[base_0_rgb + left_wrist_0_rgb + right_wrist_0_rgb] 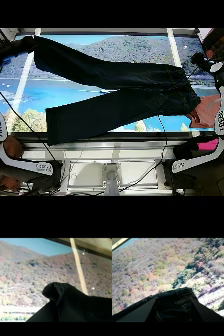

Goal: Fold the clothes and pants, and hang the long-sleeved shirts on hangers.

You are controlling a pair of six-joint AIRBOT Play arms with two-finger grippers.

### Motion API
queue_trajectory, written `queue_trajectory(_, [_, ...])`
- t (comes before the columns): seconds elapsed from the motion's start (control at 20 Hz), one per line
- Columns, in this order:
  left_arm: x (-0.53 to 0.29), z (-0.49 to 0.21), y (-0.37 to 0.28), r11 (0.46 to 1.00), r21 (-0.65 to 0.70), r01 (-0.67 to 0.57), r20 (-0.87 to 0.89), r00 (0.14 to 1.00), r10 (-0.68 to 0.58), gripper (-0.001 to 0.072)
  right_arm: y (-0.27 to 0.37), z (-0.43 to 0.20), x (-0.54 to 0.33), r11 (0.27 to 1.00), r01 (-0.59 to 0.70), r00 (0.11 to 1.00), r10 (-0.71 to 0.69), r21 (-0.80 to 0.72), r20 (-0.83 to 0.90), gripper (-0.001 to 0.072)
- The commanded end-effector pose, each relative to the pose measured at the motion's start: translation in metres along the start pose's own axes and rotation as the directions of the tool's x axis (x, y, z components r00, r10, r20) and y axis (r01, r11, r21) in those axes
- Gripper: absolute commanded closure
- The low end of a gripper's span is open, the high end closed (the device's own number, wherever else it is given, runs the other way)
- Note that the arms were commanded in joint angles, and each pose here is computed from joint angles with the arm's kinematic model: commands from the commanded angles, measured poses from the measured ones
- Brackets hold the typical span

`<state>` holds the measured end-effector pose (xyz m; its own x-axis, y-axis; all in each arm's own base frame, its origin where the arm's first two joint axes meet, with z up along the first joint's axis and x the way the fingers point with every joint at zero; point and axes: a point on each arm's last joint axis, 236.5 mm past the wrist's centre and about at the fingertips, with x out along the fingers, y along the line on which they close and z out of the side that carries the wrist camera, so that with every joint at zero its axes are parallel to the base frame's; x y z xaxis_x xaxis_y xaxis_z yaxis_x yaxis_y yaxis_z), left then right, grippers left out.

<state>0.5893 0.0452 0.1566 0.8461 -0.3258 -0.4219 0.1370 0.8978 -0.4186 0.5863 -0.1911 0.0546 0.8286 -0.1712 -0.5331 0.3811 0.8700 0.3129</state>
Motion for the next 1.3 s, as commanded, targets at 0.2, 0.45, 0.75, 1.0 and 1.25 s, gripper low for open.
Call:
queue_trajectory(0.2, [0.039, -0.038, 0.098, 0.965, -0.055, -0.258, -0.037, 0.966, 0.256, 0.0685, 0.001, 0.000, 0.000, 1.000, -0.001, 1.000, 0.001, 0.000, 0.000, 0.0260])
queue_trajectory(0.45, [0.069, -0.057, 0.147, 0.938, -0.089, -0.335, 0.010, 0.941, 0.337, 0.0677, 0.001, 0.000, 0.000, 1.000, -0.001, 1.000, 0.001, 0.000, 0.000, 0.0260])
queue_trajectory(0.75, [0.076, -0.070, 0.158, 0.935, -0.079, -0.346, -0.012, 0.938, 0.346, 0.0059, 0.001, 0.000, 0.000, 1.000, -0.001, 1.000, 0.001, -0.001, 0.000, 0.0261])
queue_trajectory(1.0, [0.058, -0.045, 0.135, 0.945, -0.062, -0.320, 0.015, 0.947, 0.322, 0.0062, 0.000, 0.020, -0.018, 0.998, 0.019, 0.999, -0.016, -0.067, 0.038, 0.0261])
queue_trajectory(1.25, [0.004, -0.026, 0.062, 0.980, 0.042, -0.195, -0.081, 0.977, 0.198, 0.0318, -0.060, 0.021, -0.071, 0.971, 0.138, 0.983, -0.159, -0.196, -0.094, 0.0263])
